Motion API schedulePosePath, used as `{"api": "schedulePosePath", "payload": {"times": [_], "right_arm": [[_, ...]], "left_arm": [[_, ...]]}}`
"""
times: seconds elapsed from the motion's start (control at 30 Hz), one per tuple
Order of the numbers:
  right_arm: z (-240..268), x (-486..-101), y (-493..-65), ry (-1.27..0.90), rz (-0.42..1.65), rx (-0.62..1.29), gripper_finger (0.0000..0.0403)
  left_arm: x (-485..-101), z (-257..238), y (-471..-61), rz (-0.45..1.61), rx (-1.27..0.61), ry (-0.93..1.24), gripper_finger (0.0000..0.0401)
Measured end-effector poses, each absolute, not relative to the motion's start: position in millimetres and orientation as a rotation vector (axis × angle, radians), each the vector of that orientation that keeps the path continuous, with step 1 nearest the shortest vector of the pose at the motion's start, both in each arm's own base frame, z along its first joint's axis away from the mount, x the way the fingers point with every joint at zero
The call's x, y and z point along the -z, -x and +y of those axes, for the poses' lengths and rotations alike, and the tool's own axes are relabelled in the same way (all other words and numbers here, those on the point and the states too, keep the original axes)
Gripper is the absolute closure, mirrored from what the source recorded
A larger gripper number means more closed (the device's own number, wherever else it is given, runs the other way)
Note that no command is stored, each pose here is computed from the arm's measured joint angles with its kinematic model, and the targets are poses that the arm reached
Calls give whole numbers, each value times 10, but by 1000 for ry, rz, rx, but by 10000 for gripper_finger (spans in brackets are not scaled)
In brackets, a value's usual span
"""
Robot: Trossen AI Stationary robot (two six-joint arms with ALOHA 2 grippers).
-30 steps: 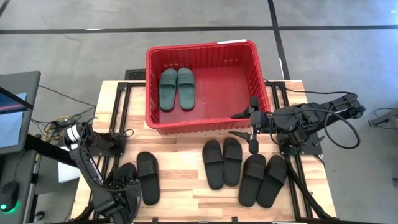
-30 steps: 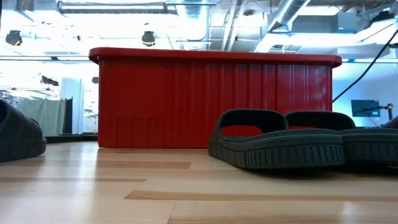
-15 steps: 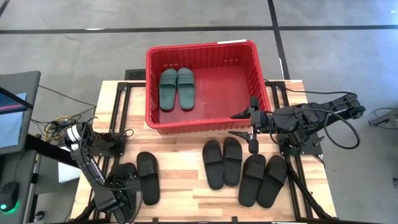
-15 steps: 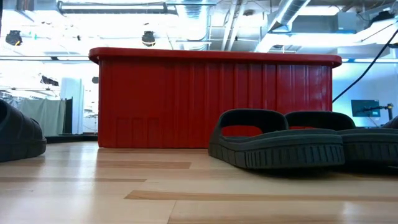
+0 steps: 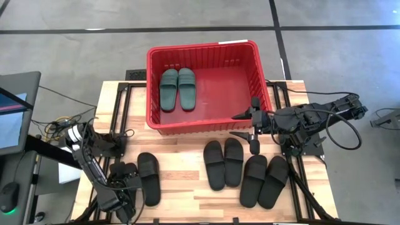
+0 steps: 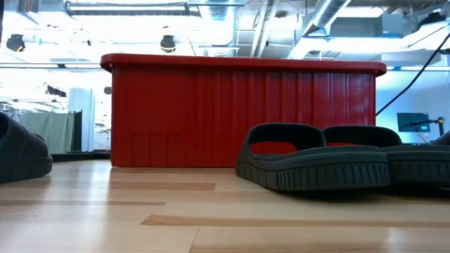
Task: Pick and place slides into bin
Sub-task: Put the black slipper into the red container
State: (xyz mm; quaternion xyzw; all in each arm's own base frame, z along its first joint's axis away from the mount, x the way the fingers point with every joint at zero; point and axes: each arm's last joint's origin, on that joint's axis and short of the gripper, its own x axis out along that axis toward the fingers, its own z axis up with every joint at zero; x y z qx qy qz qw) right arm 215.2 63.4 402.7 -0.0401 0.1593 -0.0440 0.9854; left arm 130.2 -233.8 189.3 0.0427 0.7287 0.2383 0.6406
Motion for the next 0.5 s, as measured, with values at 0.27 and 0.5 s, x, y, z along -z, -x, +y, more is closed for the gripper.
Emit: {"api": "schedulePosePath", "payload": {"times": [0.27,0.5], "right_arm": [[637,-4027,-2152,75,320,88,163],[637,-4026,-2152,75,320,88,163]], "left_arm": [[-2155,-2323,-1363,1637,-618,-143,399],[-2325,-2418,-1424,1600,-566,-80,400]]}}
